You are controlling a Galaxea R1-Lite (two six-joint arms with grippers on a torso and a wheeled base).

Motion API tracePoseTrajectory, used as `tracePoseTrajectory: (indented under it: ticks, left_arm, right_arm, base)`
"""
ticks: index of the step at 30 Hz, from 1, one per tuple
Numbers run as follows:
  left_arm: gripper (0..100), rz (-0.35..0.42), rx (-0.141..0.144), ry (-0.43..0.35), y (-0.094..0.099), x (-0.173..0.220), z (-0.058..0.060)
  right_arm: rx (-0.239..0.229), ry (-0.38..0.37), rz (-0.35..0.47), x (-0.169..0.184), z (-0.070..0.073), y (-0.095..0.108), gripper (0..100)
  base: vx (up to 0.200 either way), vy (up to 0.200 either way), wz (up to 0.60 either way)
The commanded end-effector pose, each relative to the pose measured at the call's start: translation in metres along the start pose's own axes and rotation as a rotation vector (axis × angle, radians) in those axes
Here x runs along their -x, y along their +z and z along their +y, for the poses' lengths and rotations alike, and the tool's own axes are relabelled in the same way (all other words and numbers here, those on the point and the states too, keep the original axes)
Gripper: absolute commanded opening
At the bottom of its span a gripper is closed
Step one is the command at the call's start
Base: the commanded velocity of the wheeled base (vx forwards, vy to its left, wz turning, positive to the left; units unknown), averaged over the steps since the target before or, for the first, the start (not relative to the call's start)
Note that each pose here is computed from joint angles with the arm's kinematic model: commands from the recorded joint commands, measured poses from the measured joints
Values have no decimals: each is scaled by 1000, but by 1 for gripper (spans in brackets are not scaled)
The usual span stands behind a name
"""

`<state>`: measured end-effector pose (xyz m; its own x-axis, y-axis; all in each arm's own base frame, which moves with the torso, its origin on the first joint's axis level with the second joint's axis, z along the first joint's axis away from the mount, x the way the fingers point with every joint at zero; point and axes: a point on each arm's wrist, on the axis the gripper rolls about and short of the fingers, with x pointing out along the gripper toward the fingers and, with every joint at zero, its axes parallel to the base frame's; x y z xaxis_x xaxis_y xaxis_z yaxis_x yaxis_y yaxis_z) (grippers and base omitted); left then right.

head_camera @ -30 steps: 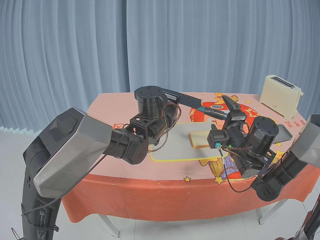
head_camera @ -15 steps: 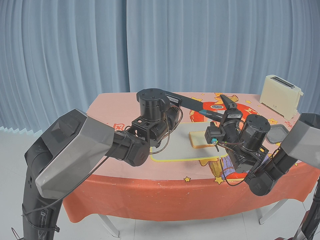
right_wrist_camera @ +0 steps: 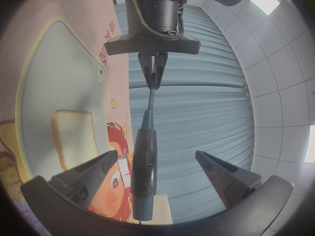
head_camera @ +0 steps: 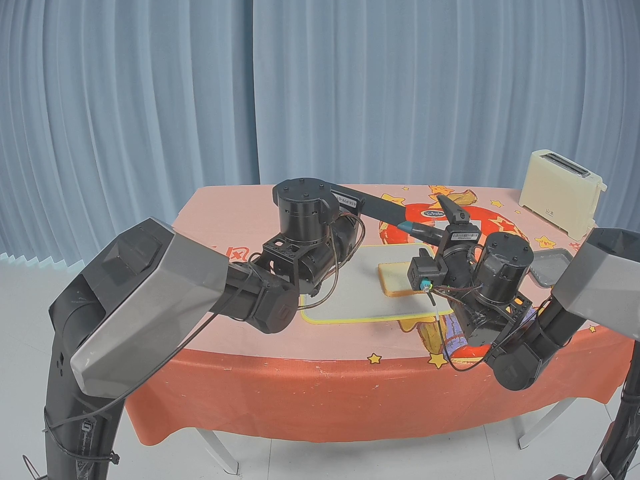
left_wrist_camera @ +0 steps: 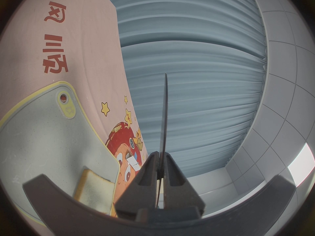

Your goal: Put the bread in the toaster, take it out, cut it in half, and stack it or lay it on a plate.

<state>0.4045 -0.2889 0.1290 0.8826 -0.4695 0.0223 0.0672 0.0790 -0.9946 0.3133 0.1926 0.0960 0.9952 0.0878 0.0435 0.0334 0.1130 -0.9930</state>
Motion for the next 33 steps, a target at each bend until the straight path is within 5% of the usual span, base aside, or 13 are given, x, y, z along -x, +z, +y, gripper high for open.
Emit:
tracePoseTrajectory:
  ticks: [1,26,27,33]
  left_arm:
    - [0,0,1,-2,0,0,-1]
    - [0,44,-5,15,0,8,6]
    - [100,53,-6,12,0,9,7]
    - [100,71,1,-74,2,16,-2]
  right_arm:
    - [2,5,14,-4,3,-6,0]
    - [-12,-8,-3,2,3,-8,0]
    - [-13,-10,-3,2,2,-8,0]
    - [-24,-16,-2,3,-1,-9,0]
  base:
    - [0,0,0]
    - [0,0,0]
    - [0,0,0]
    - [0,0,0]
